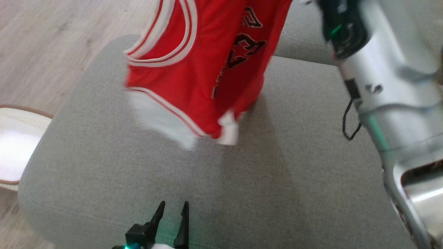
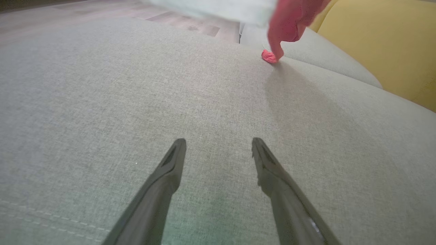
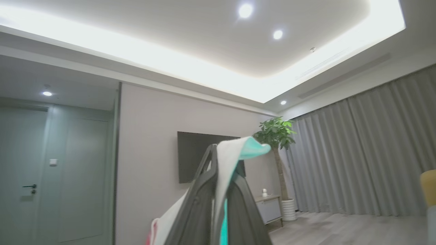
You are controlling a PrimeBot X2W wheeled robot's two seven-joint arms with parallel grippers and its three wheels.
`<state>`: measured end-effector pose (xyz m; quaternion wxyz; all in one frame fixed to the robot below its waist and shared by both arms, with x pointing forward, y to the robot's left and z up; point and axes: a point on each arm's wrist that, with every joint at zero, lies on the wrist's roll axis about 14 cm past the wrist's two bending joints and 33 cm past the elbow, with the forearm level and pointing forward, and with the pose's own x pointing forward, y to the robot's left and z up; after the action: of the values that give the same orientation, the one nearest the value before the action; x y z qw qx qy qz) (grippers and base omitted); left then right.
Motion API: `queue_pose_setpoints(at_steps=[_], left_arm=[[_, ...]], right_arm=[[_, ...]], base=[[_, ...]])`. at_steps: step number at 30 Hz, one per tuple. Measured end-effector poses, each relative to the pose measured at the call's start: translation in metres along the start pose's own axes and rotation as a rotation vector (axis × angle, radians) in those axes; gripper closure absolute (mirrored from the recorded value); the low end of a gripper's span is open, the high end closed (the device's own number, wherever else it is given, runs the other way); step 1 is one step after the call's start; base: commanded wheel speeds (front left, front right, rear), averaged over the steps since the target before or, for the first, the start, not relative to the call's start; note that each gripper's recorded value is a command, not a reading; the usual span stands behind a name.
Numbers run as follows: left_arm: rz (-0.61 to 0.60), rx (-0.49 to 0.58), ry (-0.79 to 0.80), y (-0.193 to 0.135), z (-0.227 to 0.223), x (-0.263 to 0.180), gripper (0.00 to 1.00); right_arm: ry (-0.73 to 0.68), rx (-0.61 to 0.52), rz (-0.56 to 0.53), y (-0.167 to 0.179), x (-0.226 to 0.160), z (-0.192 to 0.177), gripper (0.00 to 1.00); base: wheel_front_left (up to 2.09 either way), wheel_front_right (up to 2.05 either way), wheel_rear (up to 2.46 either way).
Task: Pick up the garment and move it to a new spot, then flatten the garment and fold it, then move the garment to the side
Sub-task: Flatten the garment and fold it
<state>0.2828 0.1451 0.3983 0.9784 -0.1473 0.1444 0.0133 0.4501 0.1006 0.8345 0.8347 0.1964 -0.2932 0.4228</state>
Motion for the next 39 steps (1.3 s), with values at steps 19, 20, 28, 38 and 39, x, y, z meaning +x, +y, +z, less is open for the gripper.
queue_pose_setpoints(at_steps=[19, 20, 28, 38, 39], left_arm=[[-0.115, 0.026, 0.08, -0.037, -0.009, 0.041, 0.0], [-0.124, 0.029, 0.081, -0.04, -0.009, 0.043, 0.0], [-0.179, 0.041, 0.091, -0.056, -0.009, 0.056, 0.0], [-0.264, 0.114, 0.062, -0.083, 0.005, 0.089, 0.0], [-0.274, 0.141, 0.065, -0.085, 0.004, 0.093, 0.0]], right_arm=[[0.845, -0.316, -1.002, -0.257, -0.426, -0.119, 0.0], [0.855, -0.318, -1.014, -0.253, -0.436, -0.12, 0.0], [0.803, -0.348, -0.949, -0.209, -0.44, -0.123, 0.0], [0.794, -0.299, -0.844, -0.156, -0.442, -0.135, 0.0], [0.791, -0.293, -0.838, -0.153, -0.441, -0.136, 0.0]], base=[[0.0, 0.0, 0.0], [0.0, 0.0, 0.0], [0.0, 0.0, 0.0], [0.0, 0.0, 0.0], [0.0, 0.0, 0.0]])
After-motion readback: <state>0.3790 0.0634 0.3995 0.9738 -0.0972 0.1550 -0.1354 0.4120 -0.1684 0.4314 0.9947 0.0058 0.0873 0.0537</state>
